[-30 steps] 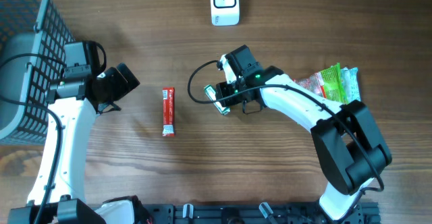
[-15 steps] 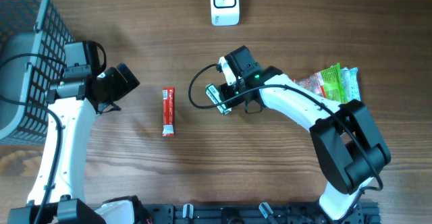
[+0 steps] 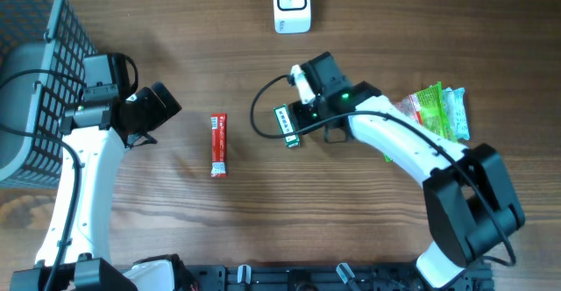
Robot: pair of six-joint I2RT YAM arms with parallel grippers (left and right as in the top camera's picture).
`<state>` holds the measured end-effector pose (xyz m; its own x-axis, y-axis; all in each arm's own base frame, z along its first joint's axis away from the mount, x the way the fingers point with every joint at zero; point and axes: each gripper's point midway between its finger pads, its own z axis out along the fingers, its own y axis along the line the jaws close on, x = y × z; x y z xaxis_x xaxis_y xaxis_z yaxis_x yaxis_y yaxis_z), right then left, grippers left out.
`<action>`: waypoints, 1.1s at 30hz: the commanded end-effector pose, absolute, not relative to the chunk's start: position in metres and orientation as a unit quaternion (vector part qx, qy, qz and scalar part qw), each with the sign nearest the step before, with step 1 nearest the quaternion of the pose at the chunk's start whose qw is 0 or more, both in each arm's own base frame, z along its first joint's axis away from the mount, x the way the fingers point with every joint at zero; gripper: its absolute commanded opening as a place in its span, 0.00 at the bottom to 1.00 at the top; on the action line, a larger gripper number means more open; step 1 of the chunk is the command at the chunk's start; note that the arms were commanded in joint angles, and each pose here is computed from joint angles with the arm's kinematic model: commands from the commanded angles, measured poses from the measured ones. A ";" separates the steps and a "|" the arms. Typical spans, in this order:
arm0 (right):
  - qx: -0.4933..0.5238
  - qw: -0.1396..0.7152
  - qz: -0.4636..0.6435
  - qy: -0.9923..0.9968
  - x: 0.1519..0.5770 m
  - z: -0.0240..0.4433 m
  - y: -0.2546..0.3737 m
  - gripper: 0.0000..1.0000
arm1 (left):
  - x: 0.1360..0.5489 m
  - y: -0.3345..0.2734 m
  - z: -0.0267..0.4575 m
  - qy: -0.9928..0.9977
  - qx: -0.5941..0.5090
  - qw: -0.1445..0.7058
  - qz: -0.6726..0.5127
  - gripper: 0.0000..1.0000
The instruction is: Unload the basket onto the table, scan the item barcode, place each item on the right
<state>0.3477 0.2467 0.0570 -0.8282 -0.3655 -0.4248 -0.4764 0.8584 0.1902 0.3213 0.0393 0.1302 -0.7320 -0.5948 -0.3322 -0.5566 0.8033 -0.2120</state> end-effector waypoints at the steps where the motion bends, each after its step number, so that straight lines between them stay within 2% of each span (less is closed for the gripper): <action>1: -0.201 0.202 0.128 0.950 0.335 0.053 0.263 0.49 | 0.323 0.043 0.134 0.928 -0.309 0.203 -0.042 1.00; 6: -0.225 0.208 0.036 0.951 0.325 0.028 0.261 0.54 | 0.323 0.043 0.134 0.928 -0.309 0.203 -0.042 1.00; 15: -0.232 0.182 0.017 0.956 0.319 0.006 0.255 0.55 | 0.323 0.043 0.134 0.928 -0.309 0.203 -0.042 1.00; 18: -0.226 0.188 -0.019 0.956 0.323 0.001 0.242 0.55 | 0.323 0.043 0.134 0.928 -0.309 0.203 -0.042 1.00; 22: -0.288 0.173 0.006 0.942 0.315 -0.003 0.253 0.55 | 0.323 0.043 0.134 0.928 -0.309 0.203 -0.042 1.00; 27: -0.320 0.210 0.017 0.924 0.329 0.004 0.266 0.53 | 0.323 0.043 0.134 0.928 -0.309 0.203 -0.042 1.00; 29: -0.321 0.207 0.023 0.924 0.327 0.003 0.268 0.47 | 0.323 0.043 0.134 0.928 -0.309 0.203 -0.042 1.00; 33: -0.328 0.197 0.020 0.924 0.320 -0.005 0.263 0.46 | 0.323 0.043 0.134 0.928 -0.309 0.203 -0.042 1.00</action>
<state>0.3312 0.2666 0.0125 -0.7100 -0.5660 -0.4191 -0.5848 0.8054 -0.0970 0.3213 0.0393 0.1302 -0.7320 -0.5948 -0.3322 -0.5566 0.8033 -0.2120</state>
